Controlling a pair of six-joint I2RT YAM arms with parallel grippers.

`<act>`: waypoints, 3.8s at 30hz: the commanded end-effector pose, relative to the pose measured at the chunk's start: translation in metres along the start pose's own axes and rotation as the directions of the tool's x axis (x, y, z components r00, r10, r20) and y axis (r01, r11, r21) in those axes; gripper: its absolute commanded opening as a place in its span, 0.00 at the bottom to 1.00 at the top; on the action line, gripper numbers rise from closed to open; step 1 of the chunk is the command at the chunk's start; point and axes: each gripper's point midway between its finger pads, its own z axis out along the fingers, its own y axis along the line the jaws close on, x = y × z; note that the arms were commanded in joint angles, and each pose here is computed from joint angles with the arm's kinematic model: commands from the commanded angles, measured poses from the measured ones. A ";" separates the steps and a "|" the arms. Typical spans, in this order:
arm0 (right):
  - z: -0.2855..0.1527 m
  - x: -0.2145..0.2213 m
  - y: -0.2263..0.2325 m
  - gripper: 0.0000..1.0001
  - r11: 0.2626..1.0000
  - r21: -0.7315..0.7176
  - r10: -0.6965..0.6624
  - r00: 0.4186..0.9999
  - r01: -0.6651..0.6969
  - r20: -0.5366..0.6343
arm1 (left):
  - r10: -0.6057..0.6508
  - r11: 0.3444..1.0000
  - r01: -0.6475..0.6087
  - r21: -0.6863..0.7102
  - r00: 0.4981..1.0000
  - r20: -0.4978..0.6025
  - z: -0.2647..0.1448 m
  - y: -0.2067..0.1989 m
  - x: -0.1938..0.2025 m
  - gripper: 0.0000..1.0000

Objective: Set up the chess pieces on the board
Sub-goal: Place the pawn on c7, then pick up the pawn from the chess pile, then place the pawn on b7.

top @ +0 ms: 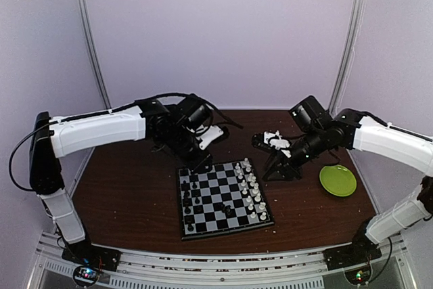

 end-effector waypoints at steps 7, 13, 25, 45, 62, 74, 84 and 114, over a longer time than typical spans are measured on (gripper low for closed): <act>0.073 -0.007 0.013 0.32 0.995 -0.049 -0.094 0.976 0.086 -0.194 | -0.098 0.963 0.187 -0.197 0.915 0.391 -0.102 0.149 -0.060 0.36; 0.114 -0.013 0.011 0.31 0.992 -0.072 -0.124 0.953 0.108 -0.277 | -0.282 0.953 0.295 0.070 0.781 0.557 -0.113 0.176 -0.055 0.37; 0.157 0.005 0.025 0.32 0.977 -0.148 -0.200 0.899 0.154 -0.390 | -0.238 0.949 0.314 -0.025 0.769 0.594 -0.149 0.188 -0.040 0.37; 0.173 0.016 0.027 0.27 0.976 -0.148 -0.210 0.874 0.160 -0.438 | -0.255 0.952 0.306 0.009 0.774 0.580 -0.141 0.184 -0.040 0.38; 0.170 -0.003 0.037 0.06 0.972 -0.154 -0.226 0.892 0.179 -0.392 | -0.259 0.951 0.308 0.011 0.778 0.572 -0.139 0.185 -0.039 0.38; 0.184 -0.038 0.054 0.06 0.954 -0.193 -0.287 0.888 0.230 -0.359 | -0.252 0.950 0.312 -0.005 0.778 0.576 -0.143 0.186 -0.038 0.38; 0.202 -0.043 0.068 0.06 0.942 -0.224 -0.318 0.875 0.249 -0.366 | -0.243 0.950 0.312 -0.018 0.776 0.582 -0.148 0.186 -0.038 0.38; 0.223 -0.028 0.060 0.07 0.954 -0.204 -0.290 0.858 0.222 -0.425 | -0.241 0.951 0.308 -0.018 0.777 0.582 -0.148 0.185 -0.037 0.39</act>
